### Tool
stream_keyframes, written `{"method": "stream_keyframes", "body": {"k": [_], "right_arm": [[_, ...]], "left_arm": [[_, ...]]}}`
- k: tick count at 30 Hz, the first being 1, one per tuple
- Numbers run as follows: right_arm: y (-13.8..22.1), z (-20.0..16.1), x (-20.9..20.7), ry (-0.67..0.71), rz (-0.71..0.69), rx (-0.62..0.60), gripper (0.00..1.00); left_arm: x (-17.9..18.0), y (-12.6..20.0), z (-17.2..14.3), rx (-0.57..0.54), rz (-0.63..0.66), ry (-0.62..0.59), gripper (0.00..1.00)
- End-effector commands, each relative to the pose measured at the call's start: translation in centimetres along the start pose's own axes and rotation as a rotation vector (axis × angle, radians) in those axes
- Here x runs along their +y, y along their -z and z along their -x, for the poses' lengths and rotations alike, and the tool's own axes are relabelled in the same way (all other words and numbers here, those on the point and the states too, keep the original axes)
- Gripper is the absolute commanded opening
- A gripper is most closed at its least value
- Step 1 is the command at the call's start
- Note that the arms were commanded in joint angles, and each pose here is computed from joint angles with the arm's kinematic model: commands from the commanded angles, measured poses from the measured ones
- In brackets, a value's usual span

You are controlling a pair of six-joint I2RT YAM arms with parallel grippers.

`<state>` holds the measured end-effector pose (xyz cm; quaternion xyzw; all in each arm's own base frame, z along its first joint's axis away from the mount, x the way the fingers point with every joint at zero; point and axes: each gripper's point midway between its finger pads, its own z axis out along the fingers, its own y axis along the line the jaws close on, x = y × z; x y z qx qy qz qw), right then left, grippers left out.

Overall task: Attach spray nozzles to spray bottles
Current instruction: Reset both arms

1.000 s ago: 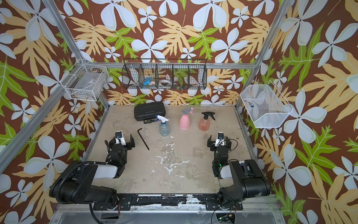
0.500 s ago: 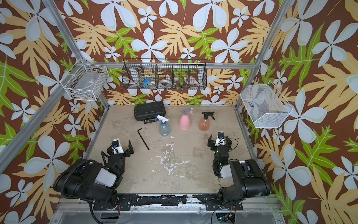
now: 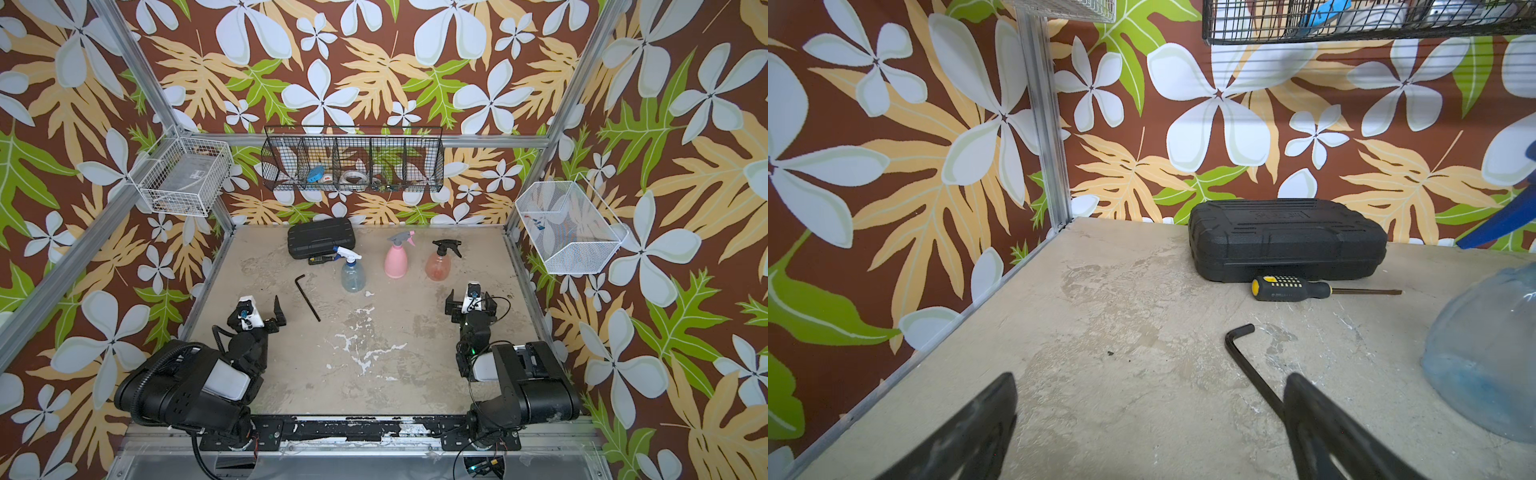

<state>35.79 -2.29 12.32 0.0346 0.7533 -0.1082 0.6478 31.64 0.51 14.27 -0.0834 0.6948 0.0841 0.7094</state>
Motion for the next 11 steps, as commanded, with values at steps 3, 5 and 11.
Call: {"method": "stream_keyframes", "body": {"k": [3,5,11], "right_arm": [[-0.07,0.51,0.07,-0.008,0.003,-0.018,1.0],[-0.06,0.5,0.1,-0.008,0.004,-0.018,1.0],[-0.07,0.47,0.11,-0.007,0.004,-0.017,1.0]], "left_arm": [[0.17,0.05,1.32,-0.051,0.009,0.025,1.0],[0.42,0.2,1.48,-0.06,0.018,0.034,1.0],[0.28,-0.24,1.12,-0.037,0.019,0.03,1.0]]}}
